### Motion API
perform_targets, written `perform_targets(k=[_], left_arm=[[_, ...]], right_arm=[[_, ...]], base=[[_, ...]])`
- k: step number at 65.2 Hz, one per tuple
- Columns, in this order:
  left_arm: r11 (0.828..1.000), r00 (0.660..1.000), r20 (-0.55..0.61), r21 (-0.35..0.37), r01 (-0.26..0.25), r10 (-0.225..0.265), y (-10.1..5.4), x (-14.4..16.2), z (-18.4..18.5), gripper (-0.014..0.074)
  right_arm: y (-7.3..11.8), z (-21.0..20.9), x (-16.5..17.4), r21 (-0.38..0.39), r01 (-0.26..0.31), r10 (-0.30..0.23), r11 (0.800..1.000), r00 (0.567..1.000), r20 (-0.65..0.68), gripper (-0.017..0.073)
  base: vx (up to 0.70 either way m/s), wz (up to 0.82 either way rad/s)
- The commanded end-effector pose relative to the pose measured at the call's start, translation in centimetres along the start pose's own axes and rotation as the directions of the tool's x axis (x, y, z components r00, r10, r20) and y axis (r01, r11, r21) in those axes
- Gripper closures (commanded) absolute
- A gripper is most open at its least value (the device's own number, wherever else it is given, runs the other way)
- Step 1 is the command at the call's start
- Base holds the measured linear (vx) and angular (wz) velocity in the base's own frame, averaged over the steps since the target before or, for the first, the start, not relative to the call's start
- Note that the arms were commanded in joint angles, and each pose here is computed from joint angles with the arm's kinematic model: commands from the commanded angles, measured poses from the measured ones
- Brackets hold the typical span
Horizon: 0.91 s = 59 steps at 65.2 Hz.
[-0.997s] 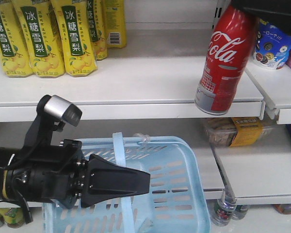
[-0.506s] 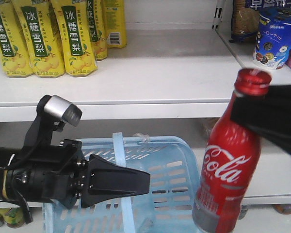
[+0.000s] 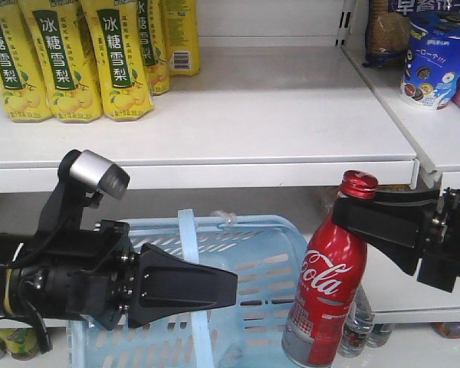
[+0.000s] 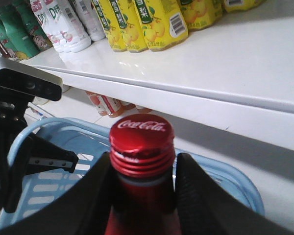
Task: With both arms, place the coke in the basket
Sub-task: 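Lift the bottle off the shelf and lower it toward the basket, then lower the bottle into the basket beside the left gripper and release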
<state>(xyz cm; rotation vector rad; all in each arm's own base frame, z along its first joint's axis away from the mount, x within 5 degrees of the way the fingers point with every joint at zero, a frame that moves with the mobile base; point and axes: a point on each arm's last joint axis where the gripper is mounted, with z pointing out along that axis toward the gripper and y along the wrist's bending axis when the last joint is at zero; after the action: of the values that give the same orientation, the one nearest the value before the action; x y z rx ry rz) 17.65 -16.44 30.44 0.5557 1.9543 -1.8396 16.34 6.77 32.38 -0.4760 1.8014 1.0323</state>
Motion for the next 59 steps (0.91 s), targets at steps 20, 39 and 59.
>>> perform_targets(k=[20,39,59], left_arm=[[0.972,0.999,-0.018,0.234,-0.028,0.034,-3.3,-0.1,-0.4,0.06],[0.972,0.999,-0.018,0.234,-0.028,0.034,-3.3,-0.1,-0.4,0.06],[0.972,0.999,-0.018,0.234,-0.028,0.034,-3.3,-0.1,-0.4,0.06]], right_arm=[[0.7,2.8,-0.2,-0.122,0.046,-0.047,0.991,0.999,-0.005,0.0564],[0.8,6.0,1.5,0.004,0.115,-0.115,0.993,0.989,-0.094,0.0561],[0.9,7.9,3.2,-0.041,0.129,-0.135,0.991,0.972,-0.193,0.0448]], base=[[0.0,0.0],[0.0,0.0],[0.0,0.0]])
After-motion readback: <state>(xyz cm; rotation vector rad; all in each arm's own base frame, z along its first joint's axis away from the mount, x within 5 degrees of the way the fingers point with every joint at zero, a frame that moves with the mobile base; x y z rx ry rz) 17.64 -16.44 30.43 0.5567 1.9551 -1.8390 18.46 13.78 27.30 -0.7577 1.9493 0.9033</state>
